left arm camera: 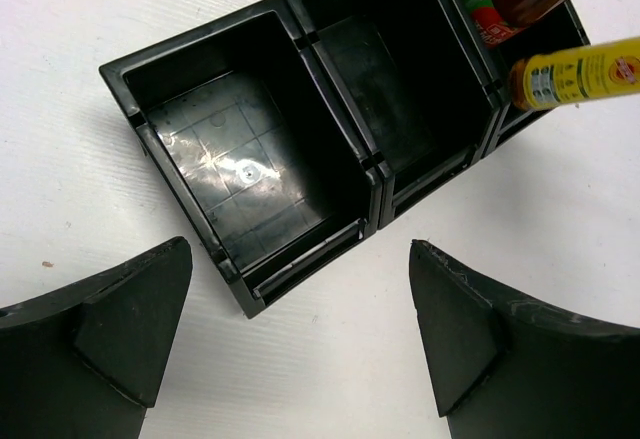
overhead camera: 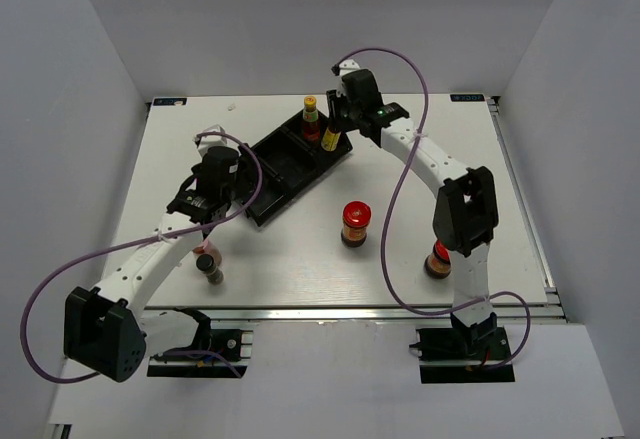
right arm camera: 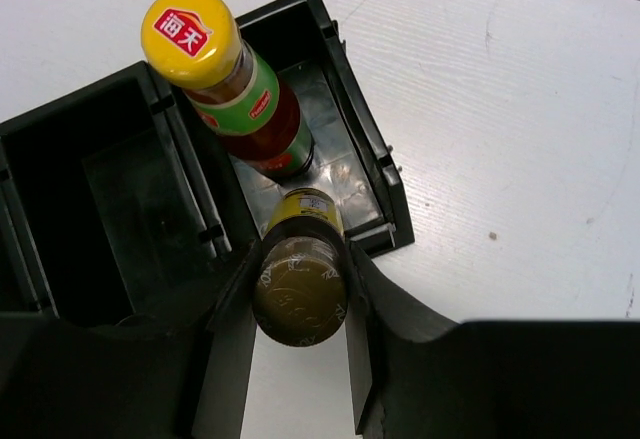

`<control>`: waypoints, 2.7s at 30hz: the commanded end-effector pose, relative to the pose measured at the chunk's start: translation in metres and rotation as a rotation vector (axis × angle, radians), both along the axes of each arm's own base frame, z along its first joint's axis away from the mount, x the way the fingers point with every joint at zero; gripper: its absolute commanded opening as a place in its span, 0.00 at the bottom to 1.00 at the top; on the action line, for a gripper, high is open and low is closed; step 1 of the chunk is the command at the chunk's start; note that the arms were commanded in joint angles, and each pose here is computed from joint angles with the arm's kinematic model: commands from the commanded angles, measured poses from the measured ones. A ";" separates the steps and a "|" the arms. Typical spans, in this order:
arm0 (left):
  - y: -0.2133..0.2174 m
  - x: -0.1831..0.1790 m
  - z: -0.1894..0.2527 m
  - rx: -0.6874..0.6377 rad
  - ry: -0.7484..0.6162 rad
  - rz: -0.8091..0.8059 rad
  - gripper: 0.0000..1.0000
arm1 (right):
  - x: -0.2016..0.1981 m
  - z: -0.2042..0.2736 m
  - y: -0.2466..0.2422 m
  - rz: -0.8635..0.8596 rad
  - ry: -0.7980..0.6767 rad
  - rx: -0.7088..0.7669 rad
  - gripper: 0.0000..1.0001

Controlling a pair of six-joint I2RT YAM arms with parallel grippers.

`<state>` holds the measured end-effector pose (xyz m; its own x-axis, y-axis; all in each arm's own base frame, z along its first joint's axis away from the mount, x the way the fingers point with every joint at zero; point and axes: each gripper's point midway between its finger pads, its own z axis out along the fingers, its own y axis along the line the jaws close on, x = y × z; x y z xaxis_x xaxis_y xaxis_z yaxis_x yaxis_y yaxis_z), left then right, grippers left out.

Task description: Organize the condiment bottles

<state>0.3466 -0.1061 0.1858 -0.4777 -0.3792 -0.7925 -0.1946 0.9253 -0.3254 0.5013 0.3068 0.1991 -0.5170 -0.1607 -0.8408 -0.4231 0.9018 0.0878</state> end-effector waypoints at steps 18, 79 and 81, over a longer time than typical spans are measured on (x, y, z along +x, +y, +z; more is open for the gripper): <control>0.001 0.008 0.006 0.024 -0.019 0.001 0.98 | 0.025 0.006 0.036 0.047 -0.143 -0.022 0.66; -0.267 -0.042 -0.047 0.284 0.005 -0.849 0.98 | -0.232 0.020 -0.263 -0.696 -0.077 0.109 0.89; -0.266 -0.040 -0.047 0.294 0.005 -0.839 0.98 | -0.231 0.019 -0.264 -0.703 -0.077 0.100 0.89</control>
